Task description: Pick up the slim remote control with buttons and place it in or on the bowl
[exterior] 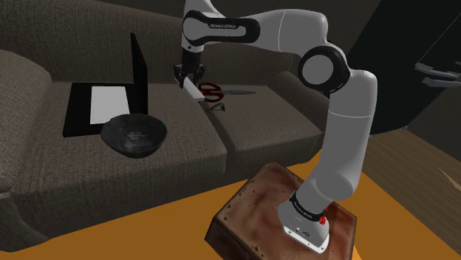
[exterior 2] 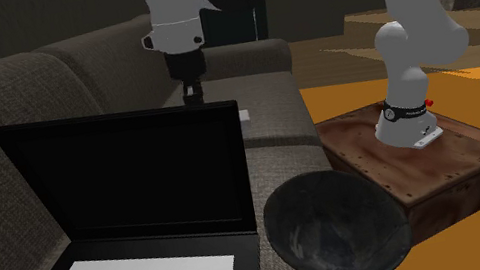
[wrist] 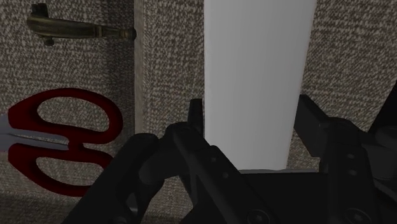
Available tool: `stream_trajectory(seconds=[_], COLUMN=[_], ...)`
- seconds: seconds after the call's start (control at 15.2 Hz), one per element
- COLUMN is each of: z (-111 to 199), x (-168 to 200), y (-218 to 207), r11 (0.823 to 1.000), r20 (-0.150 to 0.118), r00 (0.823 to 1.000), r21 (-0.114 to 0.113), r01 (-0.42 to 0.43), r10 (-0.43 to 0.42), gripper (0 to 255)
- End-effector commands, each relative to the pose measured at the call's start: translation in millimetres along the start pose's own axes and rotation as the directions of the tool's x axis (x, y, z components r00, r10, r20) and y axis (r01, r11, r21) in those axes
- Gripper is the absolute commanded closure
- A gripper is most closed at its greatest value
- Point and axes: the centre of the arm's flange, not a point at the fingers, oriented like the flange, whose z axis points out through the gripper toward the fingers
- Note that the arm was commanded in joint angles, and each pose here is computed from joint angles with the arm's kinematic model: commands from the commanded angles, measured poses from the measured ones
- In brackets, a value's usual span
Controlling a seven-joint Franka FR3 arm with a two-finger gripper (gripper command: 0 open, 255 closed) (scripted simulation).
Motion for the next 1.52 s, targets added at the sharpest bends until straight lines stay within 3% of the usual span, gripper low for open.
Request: stream_trajectory(seconds=[0.0, 0.46, 1.45], z=[-11.3, -43.8, -52.3], x=[-0.6, -0.1, -104.3], y=[0.5, 1.1, -167.0], r11=[1.0, 1.0, 1.0], r20=[0.0, 0.0, 0.0], r00=[1.0, 1.0, 1.0], r21=[0.0, 0.0, 0.0], r01=[0.0, 0.0, 0.0], r10=[0.0, 0.0, 0.0], gripper=[255, 255, 255])
